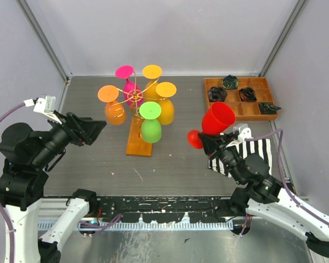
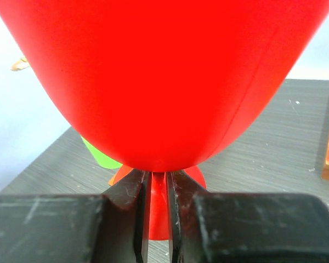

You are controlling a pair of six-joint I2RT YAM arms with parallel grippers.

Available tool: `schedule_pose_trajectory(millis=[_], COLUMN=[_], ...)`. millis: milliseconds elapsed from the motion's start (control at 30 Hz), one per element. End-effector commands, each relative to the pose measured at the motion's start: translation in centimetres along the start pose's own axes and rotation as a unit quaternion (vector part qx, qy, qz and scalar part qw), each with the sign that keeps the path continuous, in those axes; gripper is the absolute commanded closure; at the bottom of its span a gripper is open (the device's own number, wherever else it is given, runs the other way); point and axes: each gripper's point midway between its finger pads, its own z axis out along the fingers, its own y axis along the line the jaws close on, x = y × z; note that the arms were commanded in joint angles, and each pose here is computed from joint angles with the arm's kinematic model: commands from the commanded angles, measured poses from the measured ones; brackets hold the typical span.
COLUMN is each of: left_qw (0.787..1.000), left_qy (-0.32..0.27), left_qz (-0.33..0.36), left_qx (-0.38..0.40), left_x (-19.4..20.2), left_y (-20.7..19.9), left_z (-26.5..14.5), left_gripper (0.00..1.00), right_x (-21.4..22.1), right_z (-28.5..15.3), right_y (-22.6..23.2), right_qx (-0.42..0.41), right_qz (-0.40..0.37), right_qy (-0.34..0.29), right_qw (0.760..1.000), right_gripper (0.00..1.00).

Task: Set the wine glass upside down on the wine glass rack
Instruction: Pick up the wine glass at the center of the board.

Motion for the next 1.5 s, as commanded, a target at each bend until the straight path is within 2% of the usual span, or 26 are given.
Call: schedule_pose_trajectory(millis=[0,200,400,500,633,800,1067,1367,1467], left_qw=[0.994,0.988,0.981,0.98,0.976,0.968,0.959,0.957,0.957], left_qy=[-0.035,-0.047,-0.049,-0.033,-0.013,-0.033,-0.027,-0.007,-0.001], left_qz=[-0.045,-0.077,-0.1,-0.096,-0.079,-0.098,-0.111,-0.104,-0.108], left_qx=[0.091,0.124,0.158,0.172,0.201,0.229,0.259,0.272,0.269], left_x=[-3.5,-5.7,-6.9,-6.1,-3.8,-3.5,-1.5,0.4,0.9], left_y=[-4.4,-5.9,-7.3,-9.1,-13.6,-16.9,-21.5,-23.7,-23.8], left_z=[0.0,1.1,3.4,5.4,7.3,8.1,9.4,10.0,10.1], left_gripper=[0.26,0.27,0.27,0.27,0.26,0.26,0.27,0.32,0.38], right_x=[-4.9,-10.1,-13.6,-15.2,-16.9,-17.9,-18.6,-18.9,-18.8], right_z=[-0.8,-1.5,-1.6,-1.7,-1.8,-1.9,-2.1,-2.2,-2.2], right_y=[2.7,5.5,7.7,8.7,9.6,9.8,10.4,11.1,11.2], right_qx=[-0.055,-0.125,-0.174,-0.194,-0.21,-0.213,-0.223,-0.239,-0.24], right_qz=[0.029,0.035,0.028,0.031,0.023,0.006,-0.037,-0.046,-0.049], right_qy=[-0.035,-0.113,-0.179,-0.21,-0.244,-0.271,-0.31,-0.32,-0.319], right_qw=[0.997,0.985,0.968,0.958,0.947,0.939,0.924,0.916,0.915], right_gripper=[0.99,0.99,0.99,0.99,0.99,0.99,0.99,0.99,0.99])
